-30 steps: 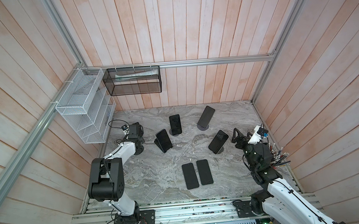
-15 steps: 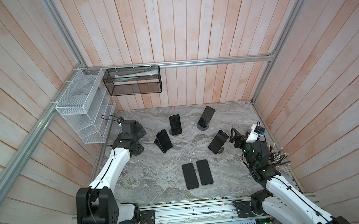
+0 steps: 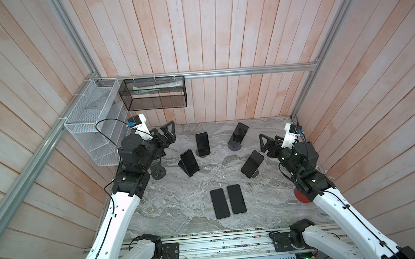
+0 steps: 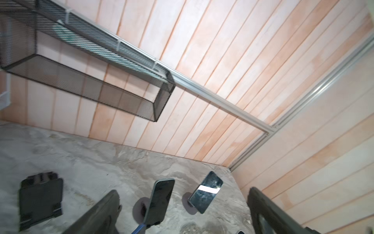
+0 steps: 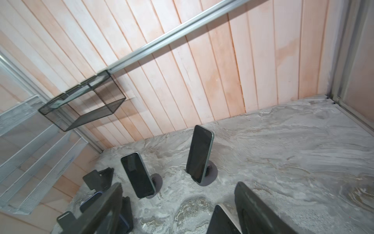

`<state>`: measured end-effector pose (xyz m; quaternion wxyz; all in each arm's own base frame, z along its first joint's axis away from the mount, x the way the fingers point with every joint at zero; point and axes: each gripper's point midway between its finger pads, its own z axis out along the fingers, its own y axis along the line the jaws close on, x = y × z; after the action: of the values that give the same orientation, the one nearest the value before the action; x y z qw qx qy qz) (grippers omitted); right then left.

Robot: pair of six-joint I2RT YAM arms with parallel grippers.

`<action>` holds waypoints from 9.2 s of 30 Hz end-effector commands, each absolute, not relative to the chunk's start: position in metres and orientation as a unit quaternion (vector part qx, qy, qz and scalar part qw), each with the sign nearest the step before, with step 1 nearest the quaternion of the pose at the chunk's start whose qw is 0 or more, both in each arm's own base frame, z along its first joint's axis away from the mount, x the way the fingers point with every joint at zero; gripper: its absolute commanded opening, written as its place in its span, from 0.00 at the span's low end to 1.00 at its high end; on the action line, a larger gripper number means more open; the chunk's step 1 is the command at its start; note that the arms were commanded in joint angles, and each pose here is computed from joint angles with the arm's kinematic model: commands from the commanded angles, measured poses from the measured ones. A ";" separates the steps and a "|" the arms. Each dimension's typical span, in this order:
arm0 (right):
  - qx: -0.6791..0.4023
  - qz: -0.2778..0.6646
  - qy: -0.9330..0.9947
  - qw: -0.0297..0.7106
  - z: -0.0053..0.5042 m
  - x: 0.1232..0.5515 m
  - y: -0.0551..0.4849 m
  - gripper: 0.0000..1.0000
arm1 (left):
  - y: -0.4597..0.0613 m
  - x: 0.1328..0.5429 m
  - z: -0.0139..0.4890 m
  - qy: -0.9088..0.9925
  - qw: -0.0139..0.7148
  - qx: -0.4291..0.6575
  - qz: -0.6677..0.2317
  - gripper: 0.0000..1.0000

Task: Remove the phone from the phone stand
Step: Place the phone stand at the middle-left of the table, then remove the phone from the phone stand, then place the phone at the bottom-center of the table.

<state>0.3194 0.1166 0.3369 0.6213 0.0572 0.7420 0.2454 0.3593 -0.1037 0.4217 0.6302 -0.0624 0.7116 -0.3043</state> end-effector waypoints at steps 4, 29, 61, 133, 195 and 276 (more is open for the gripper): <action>0.055 0.225 0.786 0.573 0.307 0.291 0.124 0.86 | -0.132 0.366 0.412 0.704 0.605 -0.024 -0.372 1.00; -0.145 0.260 0.781 0.549 0.303 0.329 0.333 0.92 | -0.067 0.388 0.321 0.733 0.561 -0.179 -0.340 1.00; -0.286 0.210 0.828 0.434 0.201 0.378 0.477 0.98 | -0.058 0.394 0.313 0.732 0.550 -0.193 -0.353 1.00; -0.284 0.199 0.846 0.405 0.133 0.389 0.492 0.82 | -0.050 0.396 0.311 0.727 0.545 -0.204 -0.366 0.98; -0.198 0.200 0.839 0.466 0.222 0.364 0.457 0.67 | -0.035 0.400 0.306 0.724 0.544 -0.222 -0.363 0.97; -0.117 0.108 0.949 0.271 0.063 0.223 0.443 0.64 | -0.025 0.414 0.279 0.733 0.520 -0.249 -0.361 0.97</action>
<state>0.2212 0.4474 0.0789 0.2623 -0.1252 0.9466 0.1395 0.4140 -0.0239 0.2781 0.5190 -0.2567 0.7330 -0.3569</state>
